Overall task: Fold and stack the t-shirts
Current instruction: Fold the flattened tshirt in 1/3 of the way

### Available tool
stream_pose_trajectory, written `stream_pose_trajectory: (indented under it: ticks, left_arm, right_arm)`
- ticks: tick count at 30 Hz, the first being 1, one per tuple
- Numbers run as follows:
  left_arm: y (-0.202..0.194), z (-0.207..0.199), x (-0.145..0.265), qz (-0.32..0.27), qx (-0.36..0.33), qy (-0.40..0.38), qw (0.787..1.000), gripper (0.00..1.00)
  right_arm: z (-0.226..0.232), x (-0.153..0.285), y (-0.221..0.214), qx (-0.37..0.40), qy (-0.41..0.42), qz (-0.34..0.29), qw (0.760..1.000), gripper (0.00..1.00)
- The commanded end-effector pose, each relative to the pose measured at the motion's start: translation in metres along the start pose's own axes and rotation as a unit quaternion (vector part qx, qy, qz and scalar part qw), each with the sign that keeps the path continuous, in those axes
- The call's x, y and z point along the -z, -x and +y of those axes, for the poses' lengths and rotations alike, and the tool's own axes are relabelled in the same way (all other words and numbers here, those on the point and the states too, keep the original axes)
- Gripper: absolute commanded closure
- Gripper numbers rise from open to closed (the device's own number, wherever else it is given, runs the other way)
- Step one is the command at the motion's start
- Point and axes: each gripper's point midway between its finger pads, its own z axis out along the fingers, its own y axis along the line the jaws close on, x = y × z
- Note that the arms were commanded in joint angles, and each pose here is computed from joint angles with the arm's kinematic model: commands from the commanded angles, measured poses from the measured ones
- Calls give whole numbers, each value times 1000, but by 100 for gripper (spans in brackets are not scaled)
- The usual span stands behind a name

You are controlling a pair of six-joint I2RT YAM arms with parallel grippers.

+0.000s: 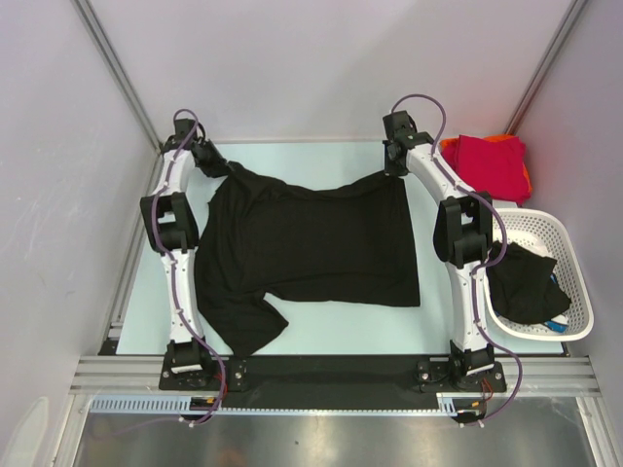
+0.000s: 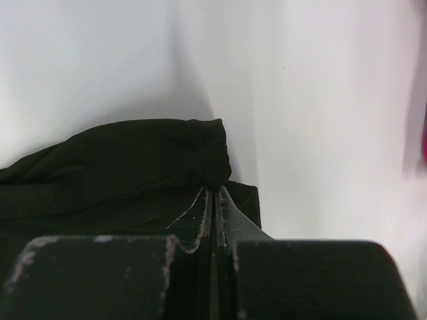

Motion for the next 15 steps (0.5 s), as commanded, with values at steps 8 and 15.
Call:
stream_pose_trajectory:
  ticks: [8,15]
  left_arm:
    - [35,-41,42,-63,-39,-24,997,100]
    - [25,-28,83,-65,-53,38,996,100]
  right_arm:
    - [-3,30,22,-4,3,-39,999,100]
    - [-16,43,20,-8,-5,-44,999,100]
